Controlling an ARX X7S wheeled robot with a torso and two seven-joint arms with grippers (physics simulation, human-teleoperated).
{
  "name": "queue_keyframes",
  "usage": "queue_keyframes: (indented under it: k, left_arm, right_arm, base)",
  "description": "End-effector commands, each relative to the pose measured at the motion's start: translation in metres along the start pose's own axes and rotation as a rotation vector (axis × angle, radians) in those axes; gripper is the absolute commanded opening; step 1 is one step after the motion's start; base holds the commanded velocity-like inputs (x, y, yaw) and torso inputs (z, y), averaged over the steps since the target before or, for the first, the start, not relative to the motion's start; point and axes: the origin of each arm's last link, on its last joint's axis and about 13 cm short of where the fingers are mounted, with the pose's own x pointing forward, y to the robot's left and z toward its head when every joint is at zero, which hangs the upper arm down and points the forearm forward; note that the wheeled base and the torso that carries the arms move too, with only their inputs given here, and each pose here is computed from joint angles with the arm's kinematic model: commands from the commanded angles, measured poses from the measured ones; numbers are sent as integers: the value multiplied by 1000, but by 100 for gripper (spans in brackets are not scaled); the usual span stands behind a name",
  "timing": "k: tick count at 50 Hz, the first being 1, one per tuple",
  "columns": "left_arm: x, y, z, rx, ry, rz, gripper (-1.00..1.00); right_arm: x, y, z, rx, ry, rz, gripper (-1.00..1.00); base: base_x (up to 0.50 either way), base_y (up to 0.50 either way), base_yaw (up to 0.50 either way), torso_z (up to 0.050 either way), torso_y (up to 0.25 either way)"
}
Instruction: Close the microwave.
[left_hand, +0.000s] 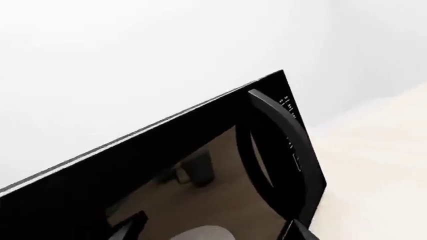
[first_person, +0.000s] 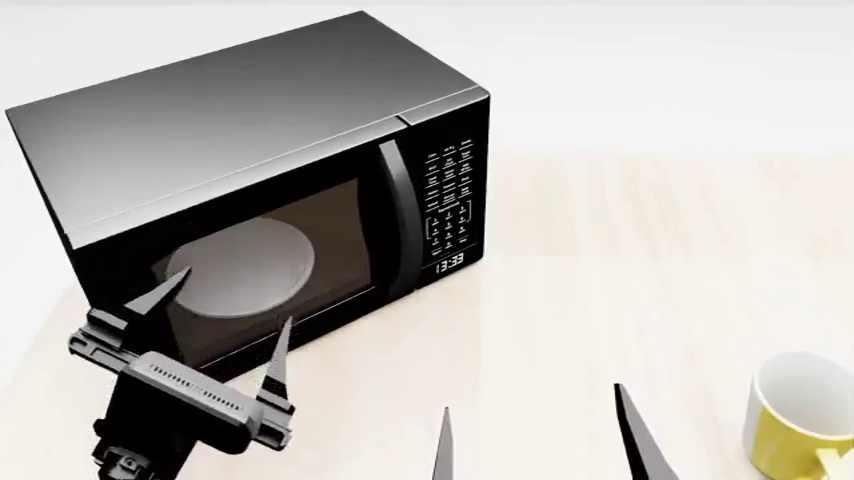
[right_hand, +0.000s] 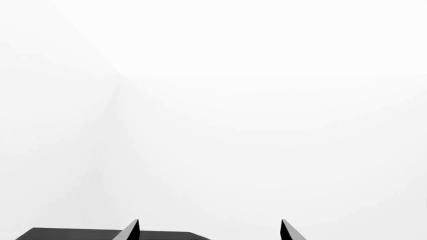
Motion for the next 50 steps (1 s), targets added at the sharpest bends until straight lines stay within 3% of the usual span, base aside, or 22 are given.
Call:
queue_keyframes:
  k: [1,5,13,20,31,42,50]
  left_arm:
    - [-66,-35,13,-112,45,-118,100]
    - [-85,-43,24,-151,47,-155,100]
    - [-100,-44,33,-150,42,-148,100]
    - [-107,-33,43,-145,14,-63,100]
    - [-110,2,48,-111,24,145,100]
    - [-131,4,50,-97,-6,210,100]
    - [-132,3,42,-141,8,288,100]
  right_arm:
    - [2,-1,0,-6,-3,-1,100]
    - [1,-1,0,-6,-4,-1,100]
    - [1,0,1,-6,-4,1,100]
    - [0,1,0,-5,0,5,100]
    - [-2,2,-1,0,13,6,100]
    - [-2,1,-2,9,33,-11,100]
    - [-5,-1,-13,41,113,-53,100]
  base:
    - [0,0,0,0,0]
    - [0,0,0,0,0]
    - [0,0,0,0,0]
    - [0,0,0,0,0]
    - [0,0,0,0,0]
    - [0,0,0,0,0]
    - [0,0,0,0,0]
